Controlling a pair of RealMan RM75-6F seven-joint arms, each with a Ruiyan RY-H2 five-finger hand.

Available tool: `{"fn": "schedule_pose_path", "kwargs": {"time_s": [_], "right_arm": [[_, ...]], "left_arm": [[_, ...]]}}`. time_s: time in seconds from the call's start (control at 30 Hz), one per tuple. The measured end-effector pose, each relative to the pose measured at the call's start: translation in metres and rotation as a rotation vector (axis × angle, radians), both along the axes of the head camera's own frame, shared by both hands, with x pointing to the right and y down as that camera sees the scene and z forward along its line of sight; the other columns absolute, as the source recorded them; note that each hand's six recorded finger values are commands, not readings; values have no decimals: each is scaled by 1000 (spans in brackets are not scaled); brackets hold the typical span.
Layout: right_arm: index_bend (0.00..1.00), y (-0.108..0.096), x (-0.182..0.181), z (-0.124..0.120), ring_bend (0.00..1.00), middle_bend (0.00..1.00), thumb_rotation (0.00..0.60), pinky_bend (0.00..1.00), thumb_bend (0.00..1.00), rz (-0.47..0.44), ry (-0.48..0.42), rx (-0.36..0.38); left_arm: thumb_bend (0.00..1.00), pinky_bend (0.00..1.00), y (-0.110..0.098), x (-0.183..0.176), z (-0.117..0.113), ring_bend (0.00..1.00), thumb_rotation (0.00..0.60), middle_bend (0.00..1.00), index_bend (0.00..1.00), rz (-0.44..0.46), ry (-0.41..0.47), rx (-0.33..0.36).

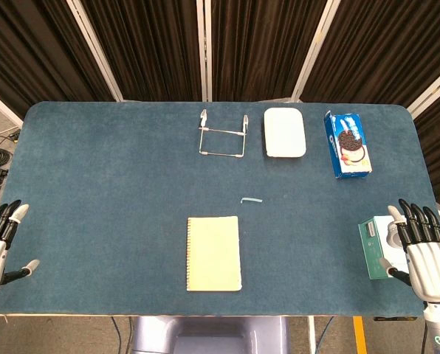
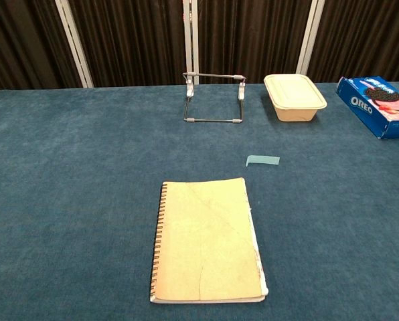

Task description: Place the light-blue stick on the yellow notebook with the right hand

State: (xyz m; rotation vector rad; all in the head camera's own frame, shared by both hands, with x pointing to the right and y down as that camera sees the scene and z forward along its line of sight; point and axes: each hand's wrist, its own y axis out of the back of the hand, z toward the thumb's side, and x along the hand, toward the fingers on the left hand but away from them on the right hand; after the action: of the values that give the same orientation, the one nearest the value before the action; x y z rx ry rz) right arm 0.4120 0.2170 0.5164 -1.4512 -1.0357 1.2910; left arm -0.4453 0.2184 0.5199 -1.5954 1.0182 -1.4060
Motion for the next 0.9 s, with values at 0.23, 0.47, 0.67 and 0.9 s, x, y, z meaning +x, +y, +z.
{"fn": "schedule_pose_path", "kwargs": {"time_s": [0.23,0.47,0.67,0.9], "right_arm": [[24,-1,0,3,0,0,600,0,0,1,3,-8],[73,-18,-8,21,0,0,600,0,0,-25,-9,-68],[271,-60,-34,46,0,0,600,0,3,-93,-28,-138],[412,-112,-86,80,0,0,600,0,157,-161,-43,-204]], "left_arm": [[0,0,0,0,3,0,600,0,0,-1,-5,-8],[0,0,-2,-2,7,0,600,0,0,-14,-20,-12],[0,0,-6,-5,14,0,600,0,0,-23,-45,-16],[0,0,-12,-9,23,0,600,0,0,-36,-71,-26]]}}
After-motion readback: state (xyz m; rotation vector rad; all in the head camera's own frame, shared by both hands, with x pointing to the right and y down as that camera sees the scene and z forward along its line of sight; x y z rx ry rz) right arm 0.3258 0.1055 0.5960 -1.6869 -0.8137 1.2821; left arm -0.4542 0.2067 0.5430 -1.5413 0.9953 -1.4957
